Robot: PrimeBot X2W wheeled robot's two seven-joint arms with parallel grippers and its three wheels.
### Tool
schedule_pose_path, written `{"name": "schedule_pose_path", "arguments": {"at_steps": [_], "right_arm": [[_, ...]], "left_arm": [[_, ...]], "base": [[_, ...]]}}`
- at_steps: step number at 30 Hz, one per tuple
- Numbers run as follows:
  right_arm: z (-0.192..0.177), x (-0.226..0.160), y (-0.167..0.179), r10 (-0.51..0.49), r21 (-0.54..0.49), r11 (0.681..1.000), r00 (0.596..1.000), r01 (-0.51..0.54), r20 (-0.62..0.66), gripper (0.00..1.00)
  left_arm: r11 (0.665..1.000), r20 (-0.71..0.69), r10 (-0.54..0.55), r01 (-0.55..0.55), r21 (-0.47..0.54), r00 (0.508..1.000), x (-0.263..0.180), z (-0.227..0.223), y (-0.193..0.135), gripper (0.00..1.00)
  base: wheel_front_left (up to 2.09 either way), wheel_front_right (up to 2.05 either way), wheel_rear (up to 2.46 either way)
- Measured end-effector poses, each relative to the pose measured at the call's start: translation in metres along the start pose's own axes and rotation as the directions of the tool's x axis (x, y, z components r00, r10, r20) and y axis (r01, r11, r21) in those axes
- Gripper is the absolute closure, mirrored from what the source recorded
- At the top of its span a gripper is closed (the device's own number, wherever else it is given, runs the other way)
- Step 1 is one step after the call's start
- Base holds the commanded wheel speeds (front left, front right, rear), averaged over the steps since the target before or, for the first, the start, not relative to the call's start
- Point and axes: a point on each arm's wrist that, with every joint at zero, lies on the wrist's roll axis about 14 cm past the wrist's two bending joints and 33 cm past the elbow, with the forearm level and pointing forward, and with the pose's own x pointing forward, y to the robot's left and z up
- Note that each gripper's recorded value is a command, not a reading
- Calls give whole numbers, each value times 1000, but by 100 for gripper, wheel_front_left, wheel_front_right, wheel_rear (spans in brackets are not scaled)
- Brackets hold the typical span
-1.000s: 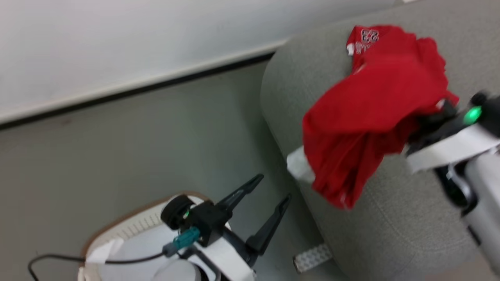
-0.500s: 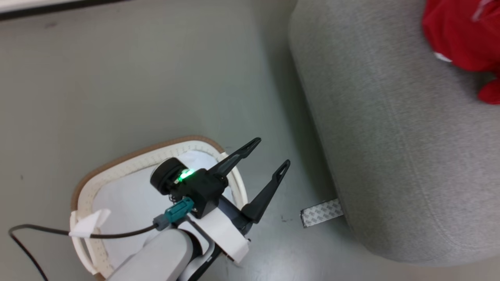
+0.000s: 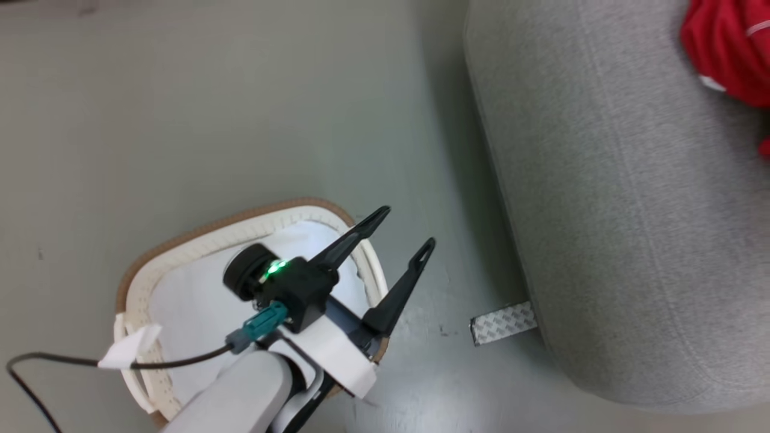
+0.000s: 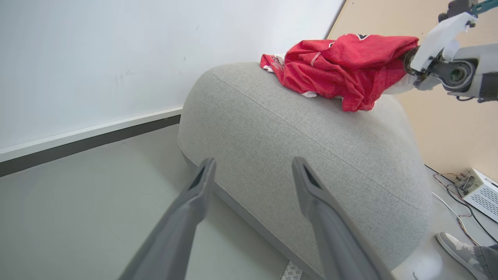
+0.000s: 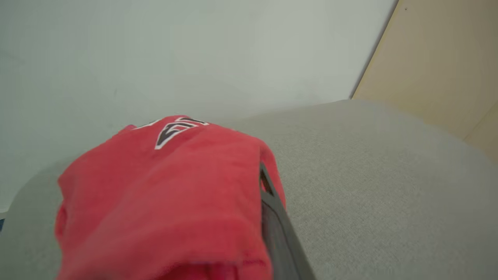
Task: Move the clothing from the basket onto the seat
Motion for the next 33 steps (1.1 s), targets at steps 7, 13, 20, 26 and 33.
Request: {"name": "schedule_pose_path", "arguments": {"at_steps": [7, 13, 20, 26, 33], "right_arm": [[-32, -62, 10, 48, 46, 998, 999, -47, -14, 0], [-33, -118, 21, 113, 55, 992, 993, -114, 30, 0], [-18, -168, 46, 195, 123, 970, 974, -209, 112, 0], [1, -195, 78, 280, 189, 930, 940, -316, 194, 0], [-6, -229, 114, 412, 173, 880, 891, -443, 190, 0]], "left_arm": [[998, 18, 64, -64, 15, 998, -13, 12, -1, 0], [984, 19, 178, -179, 20, 984, -36, 19, 6, 0], [933, 20, 360, -361, 11, 933, -81, 25, 13, 0], [847, 88, 530, -532, 1, 843, -136, 48, 25, 0], [735, 147, 670, -678, 5, 728, -205, 62, 28, 0]], "base": [[0, 0, 0], [0, 0, 0], [0, 0, 0], [0, 0, 0], [0, 0, 0]]}}
